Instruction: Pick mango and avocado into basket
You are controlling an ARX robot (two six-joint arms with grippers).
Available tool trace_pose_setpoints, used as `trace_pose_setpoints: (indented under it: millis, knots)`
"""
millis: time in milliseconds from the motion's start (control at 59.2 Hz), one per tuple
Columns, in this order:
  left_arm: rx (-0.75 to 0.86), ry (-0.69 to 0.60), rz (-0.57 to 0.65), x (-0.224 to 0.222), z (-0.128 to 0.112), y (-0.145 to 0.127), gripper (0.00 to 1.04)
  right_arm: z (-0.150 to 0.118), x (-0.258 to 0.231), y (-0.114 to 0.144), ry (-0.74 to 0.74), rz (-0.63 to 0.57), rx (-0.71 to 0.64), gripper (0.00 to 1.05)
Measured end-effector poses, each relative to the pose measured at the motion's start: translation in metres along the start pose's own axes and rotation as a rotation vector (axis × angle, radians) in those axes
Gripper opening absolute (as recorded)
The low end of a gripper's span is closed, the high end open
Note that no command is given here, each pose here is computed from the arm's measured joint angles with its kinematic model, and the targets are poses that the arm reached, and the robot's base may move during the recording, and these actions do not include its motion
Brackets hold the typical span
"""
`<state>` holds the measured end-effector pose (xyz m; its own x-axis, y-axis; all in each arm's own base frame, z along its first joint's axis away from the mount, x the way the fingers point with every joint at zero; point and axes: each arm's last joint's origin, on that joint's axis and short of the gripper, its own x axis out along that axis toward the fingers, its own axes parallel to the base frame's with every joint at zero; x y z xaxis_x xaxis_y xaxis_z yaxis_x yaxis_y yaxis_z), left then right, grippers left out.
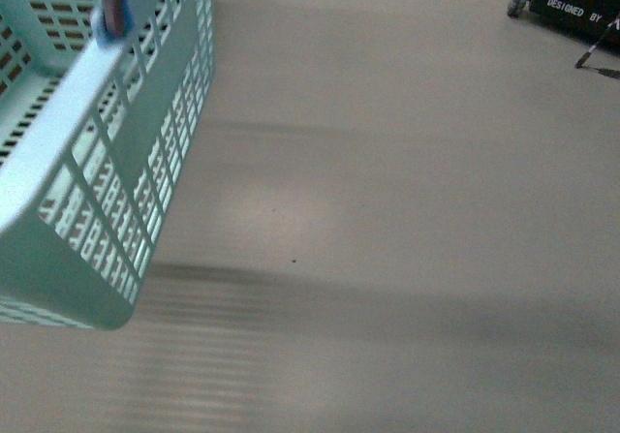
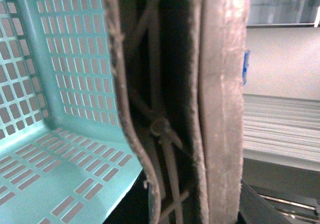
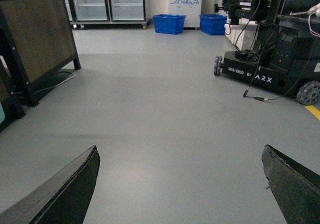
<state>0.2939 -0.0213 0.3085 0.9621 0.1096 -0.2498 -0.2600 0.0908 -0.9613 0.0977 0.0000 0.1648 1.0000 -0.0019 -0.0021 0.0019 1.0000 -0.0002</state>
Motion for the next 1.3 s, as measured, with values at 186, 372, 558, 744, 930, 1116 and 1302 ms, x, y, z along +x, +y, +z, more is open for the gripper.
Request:
trace_pose_setpoints:
  millis: [186, 372, 558, 744, 930, 1116, 1302]
  knots:
    - [-0.038, 0.005, -0.064, -0.031, -0.004, -0.036, 0.18, 0.0, 0.0, 0.0, 0.0, 0.0, 0.0, 0.97]
    - [-0.037, 0.024, -0.064, -0.053, -0.013, -0.043, 0.18, 0.0, 0.0, 0.0, 0.0, 0.0, 0.0, 0.97]
    - [-0.007, 0.024, -0.075, -0.06, -0.014, -0.043, 0.18, 0.0, 0.0, 0.0, 0.0, 0.0, 0.0, 0.97]
    - [0.008, 0.006, -0.072, -0.06, -0.013, -0.042, 0.18, 0.0, 0.0, 0.0, 0.0, 0.0, 0.0, 0.97]
    - [0.009, 0.015, -0.073, -0.06, -0.013, -0.042, 0.18, 0.0, 0.0, 0.0, 0.0, 0.0, 0.0, 0.97]
    - [0.011, 0.014, -0.073, -0.06, -0.013, -0.042, 0.18, 0.0, 0.0, 0.0, 0.0, 0.0, 0.0, 0.97]
    - [0.011, 0.014, -0.073, -0.06, -0.013, -0.042, 0.18, 0.0, 0.0, 0.0, 0.0, 0.0, 0.0, 0.97]
